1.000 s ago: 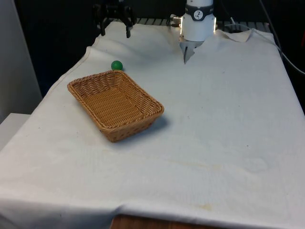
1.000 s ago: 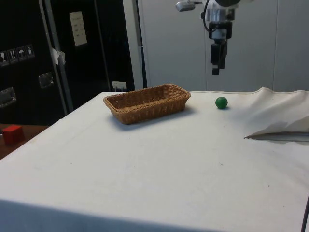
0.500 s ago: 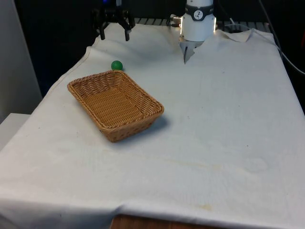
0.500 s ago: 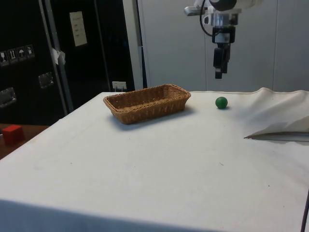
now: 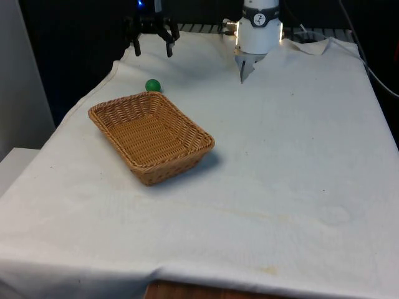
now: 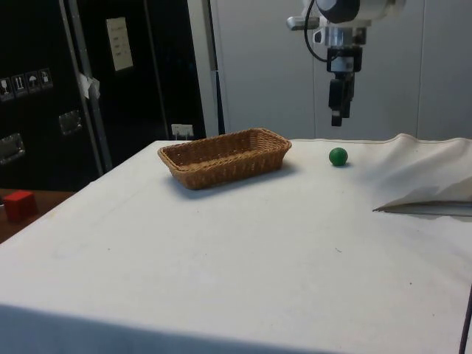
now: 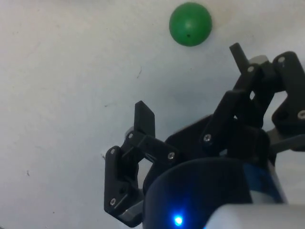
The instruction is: Pick up the ball and place it into the basket.
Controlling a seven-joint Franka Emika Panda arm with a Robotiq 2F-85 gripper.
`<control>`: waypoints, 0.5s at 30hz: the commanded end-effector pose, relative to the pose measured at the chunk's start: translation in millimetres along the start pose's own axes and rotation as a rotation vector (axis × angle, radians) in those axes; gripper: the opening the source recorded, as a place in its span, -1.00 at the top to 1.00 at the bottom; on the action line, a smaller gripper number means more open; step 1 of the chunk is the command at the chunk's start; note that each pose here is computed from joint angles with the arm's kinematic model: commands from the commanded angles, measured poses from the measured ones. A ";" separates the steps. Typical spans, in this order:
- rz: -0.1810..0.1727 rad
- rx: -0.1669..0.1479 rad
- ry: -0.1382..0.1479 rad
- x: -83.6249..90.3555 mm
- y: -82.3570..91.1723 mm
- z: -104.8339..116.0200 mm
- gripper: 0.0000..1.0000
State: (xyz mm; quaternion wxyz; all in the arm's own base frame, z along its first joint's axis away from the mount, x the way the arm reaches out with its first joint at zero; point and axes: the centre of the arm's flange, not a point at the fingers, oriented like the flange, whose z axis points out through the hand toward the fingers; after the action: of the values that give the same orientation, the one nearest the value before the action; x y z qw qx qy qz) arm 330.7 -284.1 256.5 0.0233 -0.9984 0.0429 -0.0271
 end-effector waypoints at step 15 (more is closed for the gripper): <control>0.006 -0.005 0.004 1.3 -13.2 11.3 -1.00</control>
State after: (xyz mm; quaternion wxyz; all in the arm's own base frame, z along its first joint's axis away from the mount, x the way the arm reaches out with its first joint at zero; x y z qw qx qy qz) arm 338.4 -278.0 255.2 0.0201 -0.9985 0.0433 -0.0279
